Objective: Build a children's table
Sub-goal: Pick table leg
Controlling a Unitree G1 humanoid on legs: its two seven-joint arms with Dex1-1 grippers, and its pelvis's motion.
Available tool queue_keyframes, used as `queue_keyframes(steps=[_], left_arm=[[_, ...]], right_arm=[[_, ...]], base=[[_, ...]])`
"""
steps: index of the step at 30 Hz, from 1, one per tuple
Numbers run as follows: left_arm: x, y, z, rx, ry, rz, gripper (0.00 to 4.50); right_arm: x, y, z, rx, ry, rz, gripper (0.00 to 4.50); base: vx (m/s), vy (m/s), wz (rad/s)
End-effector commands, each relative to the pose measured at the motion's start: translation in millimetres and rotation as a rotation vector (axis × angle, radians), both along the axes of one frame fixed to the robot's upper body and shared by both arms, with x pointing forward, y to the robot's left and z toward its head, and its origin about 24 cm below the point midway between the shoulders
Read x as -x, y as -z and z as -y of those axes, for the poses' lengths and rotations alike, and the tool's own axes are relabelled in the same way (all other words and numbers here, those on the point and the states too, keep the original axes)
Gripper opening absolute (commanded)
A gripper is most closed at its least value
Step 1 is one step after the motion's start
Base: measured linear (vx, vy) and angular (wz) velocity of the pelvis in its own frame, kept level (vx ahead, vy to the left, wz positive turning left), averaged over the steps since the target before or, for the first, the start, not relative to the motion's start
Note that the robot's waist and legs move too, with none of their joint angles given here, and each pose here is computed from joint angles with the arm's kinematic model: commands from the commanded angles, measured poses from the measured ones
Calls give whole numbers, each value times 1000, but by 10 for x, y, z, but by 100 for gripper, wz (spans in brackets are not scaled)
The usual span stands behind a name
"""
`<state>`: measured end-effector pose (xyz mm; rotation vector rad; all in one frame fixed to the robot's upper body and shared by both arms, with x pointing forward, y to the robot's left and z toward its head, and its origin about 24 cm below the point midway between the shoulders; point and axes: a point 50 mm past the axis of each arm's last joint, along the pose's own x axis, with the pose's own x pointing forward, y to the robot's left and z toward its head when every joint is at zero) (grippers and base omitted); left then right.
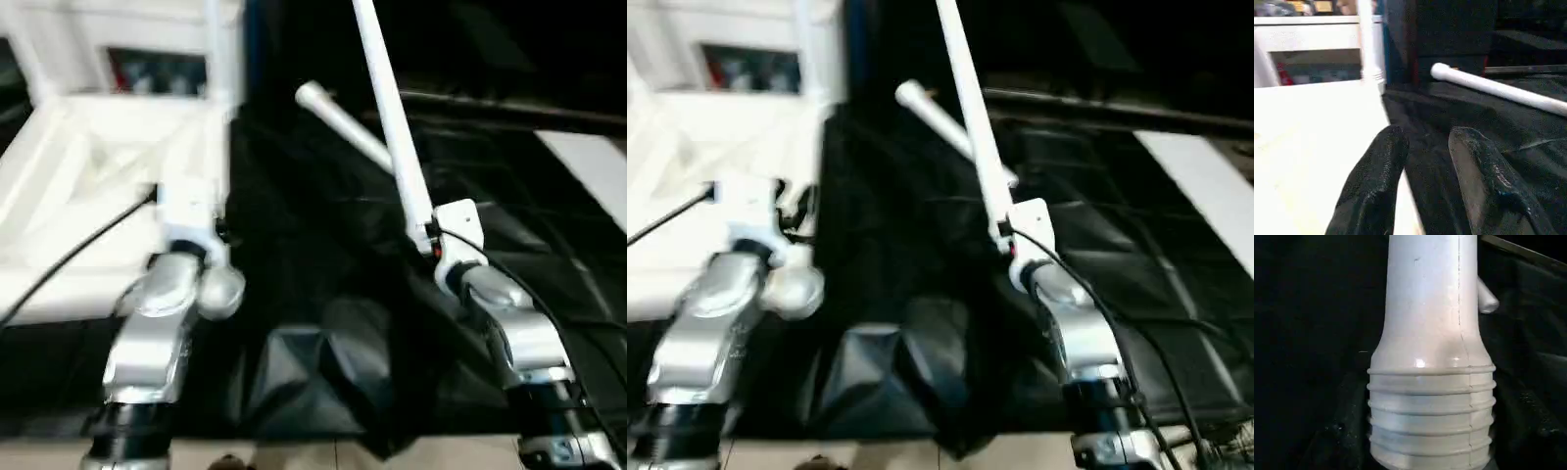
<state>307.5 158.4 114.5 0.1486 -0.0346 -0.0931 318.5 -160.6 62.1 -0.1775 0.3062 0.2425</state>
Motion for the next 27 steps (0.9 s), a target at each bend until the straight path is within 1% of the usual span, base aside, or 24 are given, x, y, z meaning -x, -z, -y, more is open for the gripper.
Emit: queue_keyframes(steps=[1, 7, 10, 11, 12, 14, 16, 21, 27], left_arm=[[-18, 5, 32, -6, -3, -9, 189], [-38, 10, 51, -10, -20, -8, 189], [-37, 15, 60, -14, -29, -3, 189], [-31, 27, 67, 23, -38, -14, 189], [-20, 14, 87, 25, -29, -4, 189], [-9, -7, 103, 28, -14, 17, 189], [39, 21, 118, 56, 26, 3, 189], [123, 76, 88, 50, 39, -9, 189], [143, 74, 41, 46, 27, -11, 189]], right_arm=[[-6, -51, 56, 18, 23, 25, 274], [-6, -51, 110, 31, 36, 20, 274], [-20, -55, 159, 46, 59, 20, 274], [-27, -61, 190, 48, 83, 21, 274], [-35, -69, 225, 19, 118, 23, 274], [-35, -72, 242, 2, 134, 23, 274], [-22, -64, 254, 27, 127, 17, 274], [-10, -63, 252, 22, 128, 18, 274], [-41, -81, 268, 15, 146, 26, 274]], base=[[-103, -93, 57], [-126, -223, 71], [-84, -206, 43], [-61, -184, 74], [-81, -178, 66], [-75, -170, 49], [-63, -155, 20], [-84, -186, -1], [-29, -60, -4]])
